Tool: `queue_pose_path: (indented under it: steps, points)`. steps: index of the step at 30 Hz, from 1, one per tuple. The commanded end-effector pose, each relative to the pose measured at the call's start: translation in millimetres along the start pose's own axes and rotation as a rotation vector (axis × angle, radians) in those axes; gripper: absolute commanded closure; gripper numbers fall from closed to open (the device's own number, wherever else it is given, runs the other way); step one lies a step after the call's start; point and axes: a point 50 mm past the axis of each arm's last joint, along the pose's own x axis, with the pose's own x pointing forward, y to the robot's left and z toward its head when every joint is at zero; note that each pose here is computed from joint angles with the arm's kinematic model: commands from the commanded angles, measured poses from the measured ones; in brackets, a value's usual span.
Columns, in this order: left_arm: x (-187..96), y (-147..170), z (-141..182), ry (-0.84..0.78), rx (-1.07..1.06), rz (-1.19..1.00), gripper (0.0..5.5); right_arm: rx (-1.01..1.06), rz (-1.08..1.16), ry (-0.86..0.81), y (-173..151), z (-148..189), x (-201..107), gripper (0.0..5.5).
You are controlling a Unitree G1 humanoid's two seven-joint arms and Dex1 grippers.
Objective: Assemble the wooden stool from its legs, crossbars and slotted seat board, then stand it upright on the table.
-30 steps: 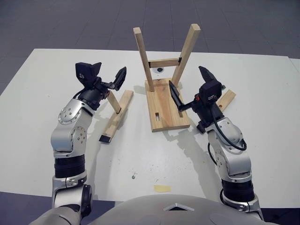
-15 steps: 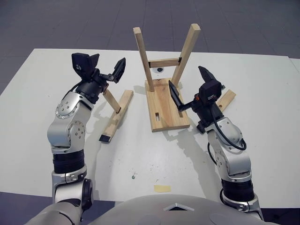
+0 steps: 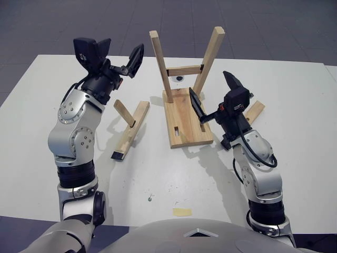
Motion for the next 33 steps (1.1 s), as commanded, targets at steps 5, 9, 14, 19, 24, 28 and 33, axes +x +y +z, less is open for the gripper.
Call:
queue_pose_path:
  steps: [5,9,14,19,24,28,33]
  points:
    - [-9,14,-19,0.069,-0.005,0.051,0.12,0.006,0.006,-0.008,0,2,2,0.10]
    - [-8,14,-17,0.057,-0.013,0.054,0.12,0.009,0.000,-0.008,-1,2,1,0.10]
    - [-5,17,-9,0.031,0.010,0.059,0.12,0.009,0.000,-0.008,-2,2,1,0.10]
    - [2,12,16,-0.060,0.055,0.008,0.12,0.018,-0.002,-0.018,-2,5,2,0.10]
    - [-5,18,-30,0.105,-0.001,0.027,0.12,0.020,-0.005,-0.018,-2,5,3,0.10]
    - [-19,24,-77,0.257,-0.013,0.052,0.12,0.021,-0.005,-0.009,-2,4,3,0.10]
    - [-14,19,-79,0.225,-0.059,0.056,0.12,0.023,-0.008,-0.005,-3,3,2,0.10]
